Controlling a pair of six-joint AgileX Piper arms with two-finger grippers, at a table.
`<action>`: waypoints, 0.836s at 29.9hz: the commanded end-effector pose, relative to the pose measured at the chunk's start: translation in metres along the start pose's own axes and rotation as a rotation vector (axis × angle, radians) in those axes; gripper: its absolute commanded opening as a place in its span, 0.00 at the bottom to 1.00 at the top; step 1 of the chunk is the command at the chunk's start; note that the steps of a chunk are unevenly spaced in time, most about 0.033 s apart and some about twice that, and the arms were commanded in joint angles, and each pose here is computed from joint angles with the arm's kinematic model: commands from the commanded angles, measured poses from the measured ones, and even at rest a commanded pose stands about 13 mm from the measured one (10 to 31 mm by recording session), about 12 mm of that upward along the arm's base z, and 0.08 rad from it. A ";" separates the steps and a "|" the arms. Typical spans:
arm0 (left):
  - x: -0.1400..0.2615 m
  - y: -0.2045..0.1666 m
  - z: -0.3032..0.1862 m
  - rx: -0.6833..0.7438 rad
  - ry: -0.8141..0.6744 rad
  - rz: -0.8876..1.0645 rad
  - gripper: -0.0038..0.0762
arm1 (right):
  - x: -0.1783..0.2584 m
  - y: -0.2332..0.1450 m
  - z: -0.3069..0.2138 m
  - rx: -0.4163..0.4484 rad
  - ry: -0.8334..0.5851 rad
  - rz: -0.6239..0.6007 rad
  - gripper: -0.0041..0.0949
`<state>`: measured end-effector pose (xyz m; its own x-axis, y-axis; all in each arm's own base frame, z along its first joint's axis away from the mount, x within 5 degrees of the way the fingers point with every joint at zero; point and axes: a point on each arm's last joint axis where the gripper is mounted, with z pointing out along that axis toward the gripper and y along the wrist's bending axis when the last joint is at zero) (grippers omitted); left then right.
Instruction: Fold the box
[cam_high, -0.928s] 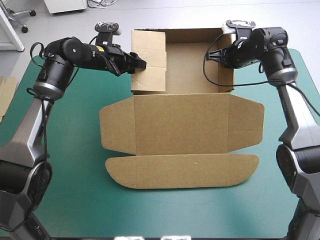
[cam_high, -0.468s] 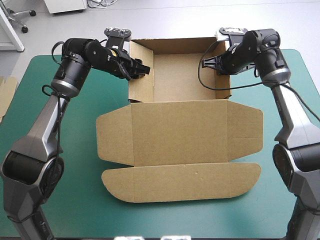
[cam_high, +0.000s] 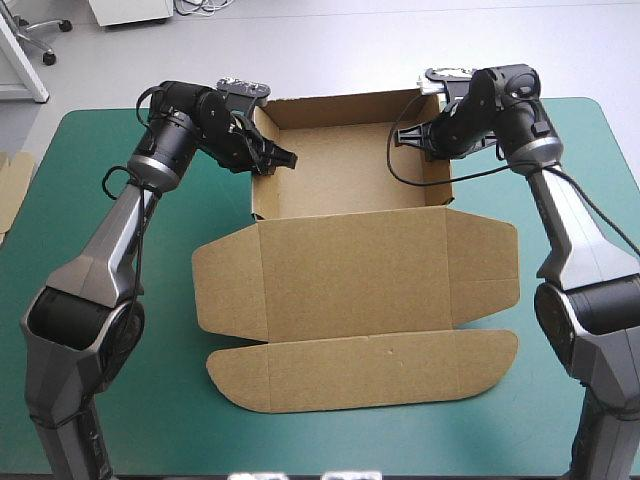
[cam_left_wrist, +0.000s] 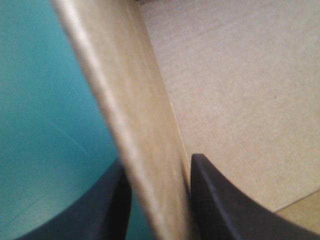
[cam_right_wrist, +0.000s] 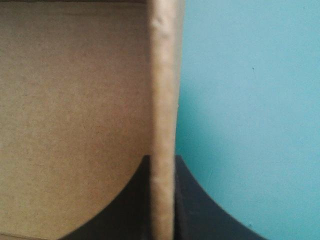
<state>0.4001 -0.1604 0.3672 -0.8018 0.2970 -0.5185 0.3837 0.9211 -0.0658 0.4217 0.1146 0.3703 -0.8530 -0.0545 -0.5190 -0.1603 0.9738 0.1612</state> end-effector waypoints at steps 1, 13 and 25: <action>-0.003 0.001 -0.032 -0.045 -0.062 -0.003 0.34 | -0.004 0.007 -0.032 -0.015 -0.079 -0.011 0.03; 0.000 0.017 -0.017 -0.210 -0.001 0.024 0.20 | -0.003 0.010 -0.005 -0.016 -0.024 -0.015 0.03; 0.004 0.022 0.032 -0.221 0.102 -0.006 0.03 | -0.002 0.007 0.019 0.002 0.022 -0.028 0.03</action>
<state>0.4270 -0.1601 0.3210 -0.8538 0.2672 -0.4467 0.2781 0.9596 0.0424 0.4424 0.1350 0.3209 -0.9033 -0.0597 -0.4248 -0.1461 0.9739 0.1736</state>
